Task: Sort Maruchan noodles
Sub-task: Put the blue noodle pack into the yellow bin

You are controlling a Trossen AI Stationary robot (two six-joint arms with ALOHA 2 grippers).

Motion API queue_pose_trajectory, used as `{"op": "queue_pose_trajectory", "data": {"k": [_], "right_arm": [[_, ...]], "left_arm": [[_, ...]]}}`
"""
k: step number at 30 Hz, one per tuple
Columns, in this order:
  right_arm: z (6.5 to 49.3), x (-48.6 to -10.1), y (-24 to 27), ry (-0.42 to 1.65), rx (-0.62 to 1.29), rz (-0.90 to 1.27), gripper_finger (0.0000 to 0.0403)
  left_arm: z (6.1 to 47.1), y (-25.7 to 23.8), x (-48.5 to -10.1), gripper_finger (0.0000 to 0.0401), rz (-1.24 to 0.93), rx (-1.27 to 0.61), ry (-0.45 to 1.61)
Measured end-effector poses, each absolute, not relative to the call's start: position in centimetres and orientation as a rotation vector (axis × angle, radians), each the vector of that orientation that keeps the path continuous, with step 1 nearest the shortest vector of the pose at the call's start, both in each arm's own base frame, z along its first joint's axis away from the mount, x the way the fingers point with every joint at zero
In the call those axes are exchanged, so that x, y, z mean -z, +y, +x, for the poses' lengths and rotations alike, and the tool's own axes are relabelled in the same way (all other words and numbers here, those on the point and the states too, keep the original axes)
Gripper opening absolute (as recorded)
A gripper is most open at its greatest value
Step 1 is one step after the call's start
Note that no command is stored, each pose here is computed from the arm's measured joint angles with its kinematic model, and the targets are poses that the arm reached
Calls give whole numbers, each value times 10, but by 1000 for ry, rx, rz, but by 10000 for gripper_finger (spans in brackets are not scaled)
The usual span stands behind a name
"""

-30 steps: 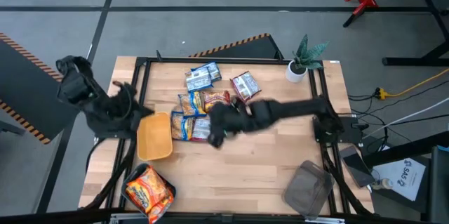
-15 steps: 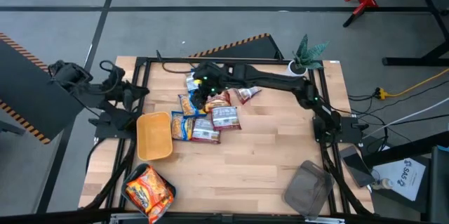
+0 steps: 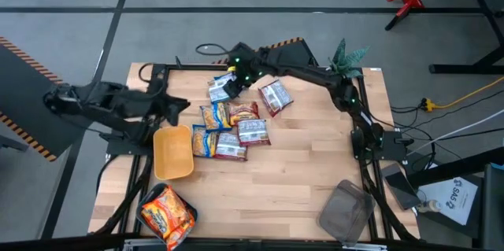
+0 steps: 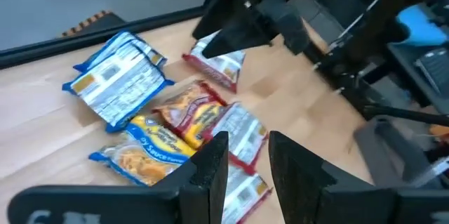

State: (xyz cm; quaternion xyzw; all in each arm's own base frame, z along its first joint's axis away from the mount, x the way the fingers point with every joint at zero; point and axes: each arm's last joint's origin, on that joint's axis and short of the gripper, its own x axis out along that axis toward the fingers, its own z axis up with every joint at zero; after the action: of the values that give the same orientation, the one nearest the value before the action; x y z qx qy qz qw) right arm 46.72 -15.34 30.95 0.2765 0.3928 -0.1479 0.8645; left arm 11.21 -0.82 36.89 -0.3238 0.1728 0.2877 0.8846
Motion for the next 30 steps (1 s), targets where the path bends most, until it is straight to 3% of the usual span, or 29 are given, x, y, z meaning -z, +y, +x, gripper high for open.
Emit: {"op": "queue_pose_trajectory", "data": {"k": [7,14,26,30], "right_arm": [[449,-304,-186,892,359,552,209],[444,-300,-207,853,457,527,209],[452,-241,-238,687,460,662,209],[448,-227,-238,725,467,668,210]], "left_arm": [[149,39,-373,100,-674,-561,355],[180,110,-347,101,-720,-543,476],[155,194,-317,101,-822,-589,501],[159,210,-300,101,-892,-503,533]]}}
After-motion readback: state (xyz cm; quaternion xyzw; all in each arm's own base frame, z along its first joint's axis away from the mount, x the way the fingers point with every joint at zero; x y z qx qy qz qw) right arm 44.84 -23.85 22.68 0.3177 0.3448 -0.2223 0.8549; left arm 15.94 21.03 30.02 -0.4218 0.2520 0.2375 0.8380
